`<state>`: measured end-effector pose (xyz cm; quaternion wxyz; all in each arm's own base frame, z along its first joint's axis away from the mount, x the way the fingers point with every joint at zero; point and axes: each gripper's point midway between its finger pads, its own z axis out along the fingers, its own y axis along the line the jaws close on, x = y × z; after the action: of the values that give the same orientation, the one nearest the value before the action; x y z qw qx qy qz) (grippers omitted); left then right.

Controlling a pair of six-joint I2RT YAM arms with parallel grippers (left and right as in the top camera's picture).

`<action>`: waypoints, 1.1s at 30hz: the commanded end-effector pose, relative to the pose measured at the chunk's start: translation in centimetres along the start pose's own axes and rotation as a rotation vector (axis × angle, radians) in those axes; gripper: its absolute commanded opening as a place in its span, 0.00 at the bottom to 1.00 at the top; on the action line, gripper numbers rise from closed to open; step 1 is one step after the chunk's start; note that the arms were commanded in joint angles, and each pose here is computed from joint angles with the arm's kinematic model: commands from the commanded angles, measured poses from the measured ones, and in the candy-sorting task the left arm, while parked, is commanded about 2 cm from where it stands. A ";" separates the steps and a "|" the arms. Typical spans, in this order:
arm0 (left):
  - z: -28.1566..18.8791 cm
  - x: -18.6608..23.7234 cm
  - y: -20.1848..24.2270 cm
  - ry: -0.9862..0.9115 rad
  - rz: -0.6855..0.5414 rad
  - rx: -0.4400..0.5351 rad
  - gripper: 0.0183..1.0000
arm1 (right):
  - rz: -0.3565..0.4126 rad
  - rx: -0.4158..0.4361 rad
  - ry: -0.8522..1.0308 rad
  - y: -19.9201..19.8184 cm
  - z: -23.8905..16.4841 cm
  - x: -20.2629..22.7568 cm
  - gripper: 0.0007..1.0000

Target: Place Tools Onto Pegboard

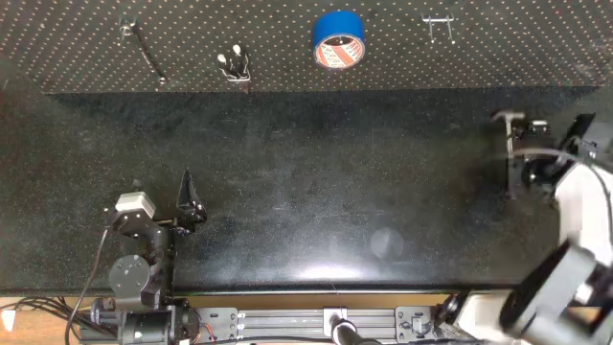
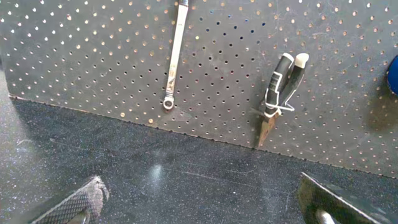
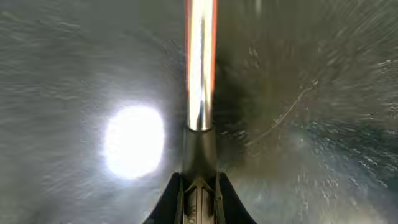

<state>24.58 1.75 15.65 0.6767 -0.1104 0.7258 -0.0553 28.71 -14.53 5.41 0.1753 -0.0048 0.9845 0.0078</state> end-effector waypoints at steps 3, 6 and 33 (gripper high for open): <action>0.0 0.1 0.0 0.000 0.005 0.002 0.99 | 0.000 -0.044 -0.427 10.4 -9.5 -2.9 0.08; 0.0 0.1 0.0 0.000 0.005 0.003 0.99 | -0.023 -0.125 -0.690 14.3 -13.7 -8.2 0.07; 0.0 0.1 0.0 0.000 0.005 0.002 0.99 | 0.029 -0.330 -0.796 18.2 -8.6 -16.1 0.07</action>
<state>24.58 1.75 15.64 0.6766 -0.1104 0.7259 -0.0553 39.76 3.62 19.47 0.5331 -0.0132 0.8295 0.1658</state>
